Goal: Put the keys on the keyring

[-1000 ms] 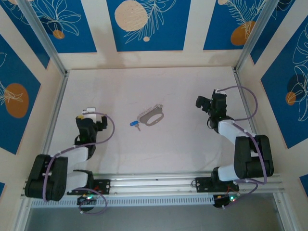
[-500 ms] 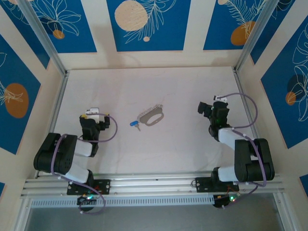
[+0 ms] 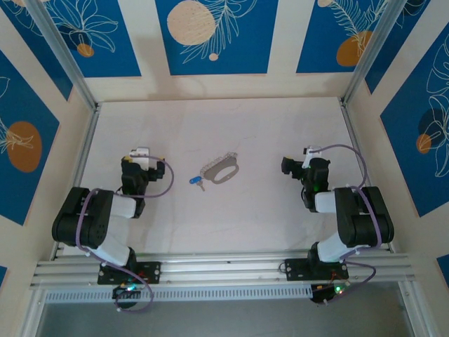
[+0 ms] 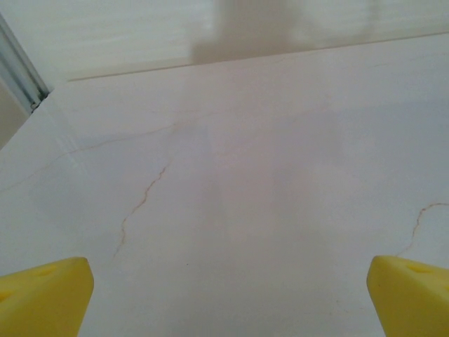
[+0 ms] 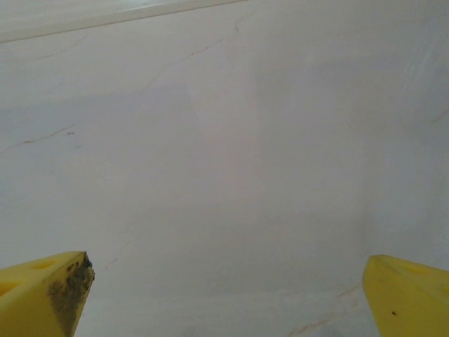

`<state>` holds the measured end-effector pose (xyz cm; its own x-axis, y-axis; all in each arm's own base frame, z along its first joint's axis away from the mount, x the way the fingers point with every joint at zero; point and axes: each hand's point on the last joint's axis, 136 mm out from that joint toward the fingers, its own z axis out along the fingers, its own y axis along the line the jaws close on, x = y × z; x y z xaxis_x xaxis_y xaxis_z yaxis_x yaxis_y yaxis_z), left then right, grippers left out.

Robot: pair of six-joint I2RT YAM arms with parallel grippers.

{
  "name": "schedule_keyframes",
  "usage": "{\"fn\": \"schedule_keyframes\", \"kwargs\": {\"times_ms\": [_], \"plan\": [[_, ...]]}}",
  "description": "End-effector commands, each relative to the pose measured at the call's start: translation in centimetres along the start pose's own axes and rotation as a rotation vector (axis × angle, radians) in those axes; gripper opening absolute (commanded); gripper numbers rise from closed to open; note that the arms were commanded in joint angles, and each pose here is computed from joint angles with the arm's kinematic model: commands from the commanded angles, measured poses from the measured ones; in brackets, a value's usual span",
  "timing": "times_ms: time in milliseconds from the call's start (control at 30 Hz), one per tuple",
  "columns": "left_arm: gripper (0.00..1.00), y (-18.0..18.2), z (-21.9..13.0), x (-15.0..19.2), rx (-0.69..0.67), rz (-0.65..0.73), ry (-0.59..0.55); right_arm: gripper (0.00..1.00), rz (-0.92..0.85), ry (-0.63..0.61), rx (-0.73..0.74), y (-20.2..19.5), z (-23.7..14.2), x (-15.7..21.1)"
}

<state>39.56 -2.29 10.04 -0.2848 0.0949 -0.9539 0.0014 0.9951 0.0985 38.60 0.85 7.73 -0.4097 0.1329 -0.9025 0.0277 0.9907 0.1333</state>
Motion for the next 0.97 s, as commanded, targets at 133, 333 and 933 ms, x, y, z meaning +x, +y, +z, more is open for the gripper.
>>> {"fn": "schedule_keyframes", "kwargs": {"times_ms": [133, 333, 933], "plan": [[1.00, -0.05, 0.60, 0.96, 0.062, -0.004, 0.063, 0.99, -0.037, -0.038, -0.054, 0.97, 0.37, -1.72], [1.00, -0.04, 0.49, 0.99, 0.065, -0.005, 0.060, 0.99, -0.052, -0.048, -0.050, 1.18, 0.29, -1.77], [1.00, 0.00, 0.38, 0.91, 0.063, -0.004, 0.053, 0.99, -0.052, -0.043, -0.065, 1.33, 0.30, -1.72]]}}
